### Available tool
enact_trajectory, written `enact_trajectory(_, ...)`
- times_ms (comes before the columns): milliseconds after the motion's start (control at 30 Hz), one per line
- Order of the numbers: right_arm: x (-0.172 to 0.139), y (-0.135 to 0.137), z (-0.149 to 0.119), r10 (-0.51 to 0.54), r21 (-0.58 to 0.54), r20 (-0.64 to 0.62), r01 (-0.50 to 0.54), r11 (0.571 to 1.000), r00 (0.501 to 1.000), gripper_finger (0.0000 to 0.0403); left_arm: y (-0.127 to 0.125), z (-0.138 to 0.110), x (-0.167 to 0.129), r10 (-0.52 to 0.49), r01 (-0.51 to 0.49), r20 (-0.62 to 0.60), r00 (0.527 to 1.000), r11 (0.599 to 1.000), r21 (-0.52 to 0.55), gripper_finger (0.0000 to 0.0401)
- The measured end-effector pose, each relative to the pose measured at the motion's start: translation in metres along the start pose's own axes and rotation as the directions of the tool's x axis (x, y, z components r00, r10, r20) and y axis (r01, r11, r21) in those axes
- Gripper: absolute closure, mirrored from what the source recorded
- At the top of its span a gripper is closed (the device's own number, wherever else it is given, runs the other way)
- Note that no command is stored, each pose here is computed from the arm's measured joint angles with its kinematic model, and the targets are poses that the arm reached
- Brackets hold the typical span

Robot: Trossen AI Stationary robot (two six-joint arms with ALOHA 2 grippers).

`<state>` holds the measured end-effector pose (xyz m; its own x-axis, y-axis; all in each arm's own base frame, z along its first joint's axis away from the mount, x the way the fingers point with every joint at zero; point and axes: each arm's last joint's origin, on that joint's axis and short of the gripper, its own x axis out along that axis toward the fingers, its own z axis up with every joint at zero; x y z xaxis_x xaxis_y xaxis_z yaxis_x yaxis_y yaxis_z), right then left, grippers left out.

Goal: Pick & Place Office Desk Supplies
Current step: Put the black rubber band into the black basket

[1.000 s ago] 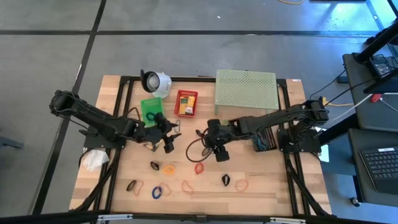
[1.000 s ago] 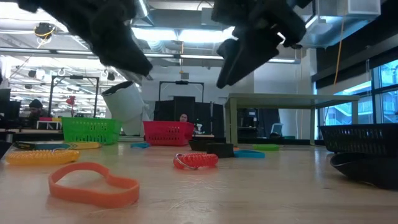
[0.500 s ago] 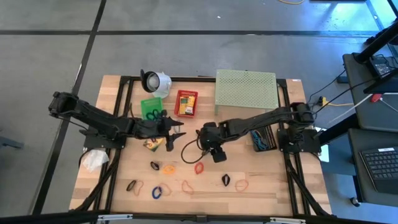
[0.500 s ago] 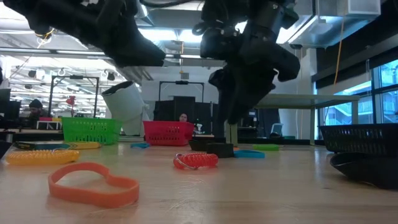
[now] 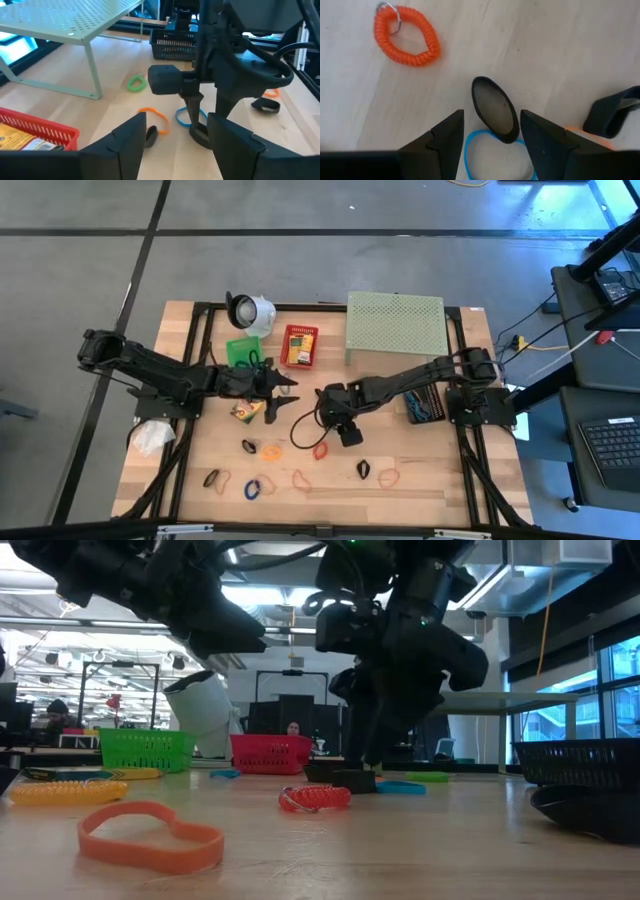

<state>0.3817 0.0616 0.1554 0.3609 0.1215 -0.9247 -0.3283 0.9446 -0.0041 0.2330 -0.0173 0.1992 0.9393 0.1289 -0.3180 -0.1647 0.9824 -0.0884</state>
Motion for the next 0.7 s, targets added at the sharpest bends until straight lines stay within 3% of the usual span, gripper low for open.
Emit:
enact_trajectory(367,0.004,-0.002,0.000,0.013,0.011,0.002,-0.013,1.000,1.000,0.0208,0.000,0.000,0.000,0.017,-0.018,0.006,1.000,0.998,0.053,0.0198)
enact_trajectory(700,0.029,0.000,-0.003,0.031,0.017,-0.029,-0.031,0.999,0.999,0.0209,0.000,0.000,0.000,0.015,-0.015,0.005,1.000,0.998,0.053,0.0198)
